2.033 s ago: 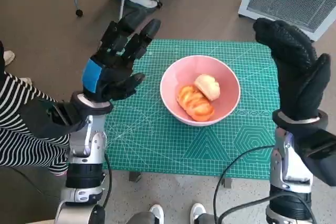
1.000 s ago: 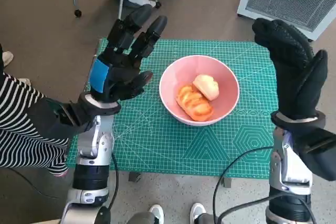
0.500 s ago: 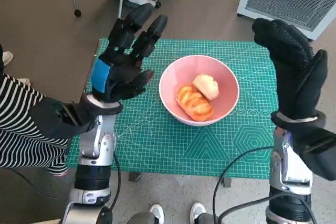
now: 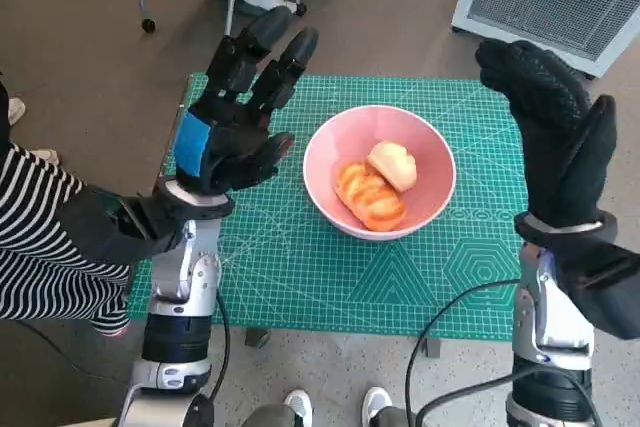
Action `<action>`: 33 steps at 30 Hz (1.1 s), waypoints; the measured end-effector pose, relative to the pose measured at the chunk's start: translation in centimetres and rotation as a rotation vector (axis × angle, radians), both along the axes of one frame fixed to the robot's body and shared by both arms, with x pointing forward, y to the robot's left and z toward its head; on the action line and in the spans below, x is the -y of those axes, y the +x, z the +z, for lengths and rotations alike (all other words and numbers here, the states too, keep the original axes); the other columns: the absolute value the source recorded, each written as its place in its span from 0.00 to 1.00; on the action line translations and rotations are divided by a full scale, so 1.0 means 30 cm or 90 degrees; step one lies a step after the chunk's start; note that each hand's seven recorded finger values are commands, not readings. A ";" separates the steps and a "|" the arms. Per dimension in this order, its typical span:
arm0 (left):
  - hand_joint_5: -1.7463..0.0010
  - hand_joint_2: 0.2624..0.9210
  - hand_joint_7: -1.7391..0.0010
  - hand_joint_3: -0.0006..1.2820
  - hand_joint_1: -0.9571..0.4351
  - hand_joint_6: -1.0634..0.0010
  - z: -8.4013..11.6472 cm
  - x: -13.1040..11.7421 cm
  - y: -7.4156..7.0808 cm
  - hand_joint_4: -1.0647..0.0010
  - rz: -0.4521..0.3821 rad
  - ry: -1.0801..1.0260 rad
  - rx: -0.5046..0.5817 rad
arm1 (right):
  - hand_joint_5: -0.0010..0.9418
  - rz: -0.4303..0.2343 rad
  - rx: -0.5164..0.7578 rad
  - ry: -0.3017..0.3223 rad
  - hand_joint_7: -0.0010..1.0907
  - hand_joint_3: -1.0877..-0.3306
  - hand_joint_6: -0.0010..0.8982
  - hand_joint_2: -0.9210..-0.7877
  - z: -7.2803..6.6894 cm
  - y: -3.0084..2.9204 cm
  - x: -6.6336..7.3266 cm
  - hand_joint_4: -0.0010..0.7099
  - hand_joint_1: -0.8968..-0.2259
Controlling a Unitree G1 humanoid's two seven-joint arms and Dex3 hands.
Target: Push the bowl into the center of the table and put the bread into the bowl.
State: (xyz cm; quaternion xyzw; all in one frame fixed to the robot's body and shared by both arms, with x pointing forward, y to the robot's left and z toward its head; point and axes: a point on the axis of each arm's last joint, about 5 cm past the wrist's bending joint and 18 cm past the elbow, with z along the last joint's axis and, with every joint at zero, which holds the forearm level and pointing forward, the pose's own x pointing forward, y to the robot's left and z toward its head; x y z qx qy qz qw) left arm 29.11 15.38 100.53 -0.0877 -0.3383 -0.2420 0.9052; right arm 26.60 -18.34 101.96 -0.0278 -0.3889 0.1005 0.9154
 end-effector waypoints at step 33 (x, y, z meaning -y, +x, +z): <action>0.98 0.99 0.62 0.13 0.54 1.00 0.005 -0.005 -0.005 0.79 0.031 -0.002 0.015 | 0.00 -0.001 -0.010 0.001 0.54 0.46 0.03 0.00 -0.014 0.007 0.002 0.27 0.15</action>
